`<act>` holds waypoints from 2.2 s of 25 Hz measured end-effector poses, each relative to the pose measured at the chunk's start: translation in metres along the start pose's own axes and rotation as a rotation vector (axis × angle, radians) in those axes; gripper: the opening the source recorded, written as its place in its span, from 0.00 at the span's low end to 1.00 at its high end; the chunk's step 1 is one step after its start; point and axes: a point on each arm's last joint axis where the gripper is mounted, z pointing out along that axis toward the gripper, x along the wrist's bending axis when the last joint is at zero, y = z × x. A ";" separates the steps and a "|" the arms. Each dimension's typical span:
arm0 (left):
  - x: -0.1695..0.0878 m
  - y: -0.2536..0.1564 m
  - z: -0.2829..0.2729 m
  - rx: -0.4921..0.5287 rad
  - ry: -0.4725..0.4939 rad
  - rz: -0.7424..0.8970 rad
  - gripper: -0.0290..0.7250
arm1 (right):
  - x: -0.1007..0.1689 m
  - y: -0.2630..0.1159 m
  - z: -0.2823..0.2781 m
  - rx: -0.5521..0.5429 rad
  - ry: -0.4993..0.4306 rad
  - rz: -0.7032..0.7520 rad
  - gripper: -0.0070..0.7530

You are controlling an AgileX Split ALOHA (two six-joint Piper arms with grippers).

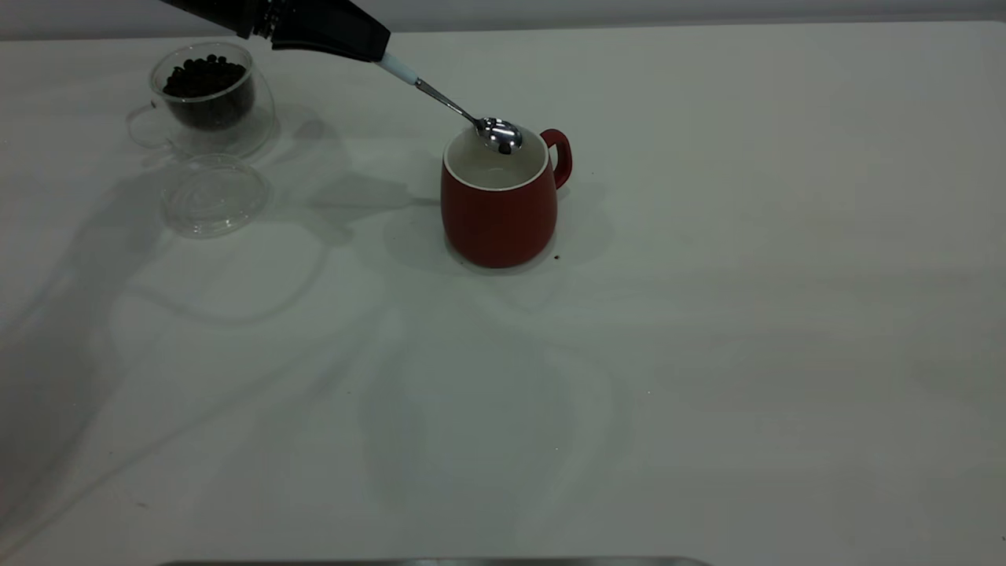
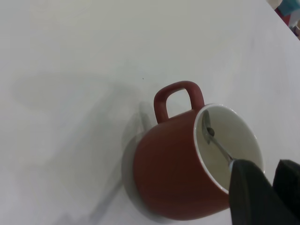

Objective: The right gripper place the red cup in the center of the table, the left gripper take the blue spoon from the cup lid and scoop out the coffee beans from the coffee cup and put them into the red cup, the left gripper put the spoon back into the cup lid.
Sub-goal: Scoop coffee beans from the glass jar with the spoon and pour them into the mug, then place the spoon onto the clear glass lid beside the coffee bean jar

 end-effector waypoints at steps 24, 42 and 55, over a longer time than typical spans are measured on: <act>-0.007 0.015 -0.029 -0.016 0.050 0.101 0.21 | 0.000 0.000 0.000 0.000 0.000 0.000 0.61; 0.020 -0.061 -0.227 0.046 0.330 -0.535 0.21 | 0.000 0.000 0.000 0.000 0.000 0.000 0.61; 0.033 -0.090 -0.201 -0.156 0.413 -0.626 0.21 | 0.000 0.000 0.000 0.000 0.000 0.000 0.61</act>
